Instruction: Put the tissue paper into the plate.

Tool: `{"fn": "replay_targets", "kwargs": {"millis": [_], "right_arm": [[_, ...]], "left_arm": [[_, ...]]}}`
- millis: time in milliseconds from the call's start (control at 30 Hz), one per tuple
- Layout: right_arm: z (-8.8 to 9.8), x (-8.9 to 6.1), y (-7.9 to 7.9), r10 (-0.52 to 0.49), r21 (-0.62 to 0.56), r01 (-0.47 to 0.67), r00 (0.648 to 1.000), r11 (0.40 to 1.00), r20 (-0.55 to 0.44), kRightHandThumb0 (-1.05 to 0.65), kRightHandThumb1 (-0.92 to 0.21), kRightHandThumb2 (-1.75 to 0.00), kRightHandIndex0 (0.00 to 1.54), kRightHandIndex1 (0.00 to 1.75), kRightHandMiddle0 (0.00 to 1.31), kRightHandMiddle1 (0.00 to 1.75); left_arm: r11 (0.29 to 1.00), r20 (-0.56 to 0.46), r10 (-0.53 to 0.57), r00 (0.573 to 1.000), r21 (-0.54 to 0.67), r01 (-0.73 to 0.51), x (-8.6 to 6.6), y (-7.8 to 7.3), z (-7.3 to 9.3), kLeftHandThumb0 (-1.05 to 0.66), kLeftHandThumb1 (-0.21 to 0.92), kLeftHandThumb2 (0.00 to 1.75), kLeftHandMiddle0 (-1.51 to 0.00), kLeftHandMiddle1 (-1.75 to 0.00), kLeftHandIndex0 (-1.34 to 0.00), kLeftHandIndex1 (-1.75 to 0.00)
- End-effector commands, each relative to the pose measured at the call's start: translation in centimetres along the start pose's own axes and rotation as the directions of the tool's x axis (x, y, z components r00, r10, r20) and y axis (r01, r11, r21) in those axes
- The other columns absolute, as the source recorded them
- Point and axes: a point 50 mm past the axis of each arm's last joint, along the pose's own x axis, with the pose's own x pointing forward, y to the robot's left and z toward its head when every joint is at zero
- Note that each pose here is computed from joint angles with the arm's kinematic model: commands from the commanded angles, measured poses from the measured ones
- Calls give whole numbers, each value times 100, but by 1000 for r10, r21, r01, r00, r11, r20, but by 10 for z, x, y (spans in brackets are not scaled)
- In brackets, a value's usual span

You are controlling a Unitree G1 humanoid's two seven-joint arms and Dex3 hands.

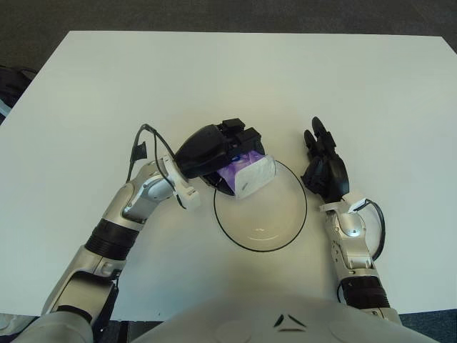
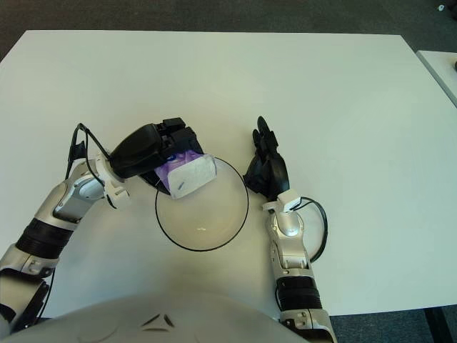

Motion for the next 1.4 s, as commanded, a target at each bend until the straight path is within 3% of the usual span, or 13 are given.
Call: {"fn": "replay_targets", "kwargs": {"millis": [0, 833, 1367], "right_arm": [[-61, -41, 12, 4, 38, 10, 934, 999, -358, -87, -92, -110, 0, 0, 0, 0], [-64, -41, 14, 25, 29, -16, 926, 999, -376, -86, -92, -103, 0, 0, 1, 3], [-72, -41, 15, 55, 82, -24, 916, 996, -397, -86, -92, -103, 0, 0, 0, 5]], "left_arm": [[1000, 64, 11, 998, -2, -10, 6, 1, 6, -46, 35, 127, -114, -175, -58, -175], [984, 94, 122, 988, 121, -133, 7, 22, 5, -46, 34, 128, -114, -175, -59, -175], [961, 35, 196, 980, 191, -199, 4, 38, 2, -47, 32, 131, -114, -175, -60, -175]]}}
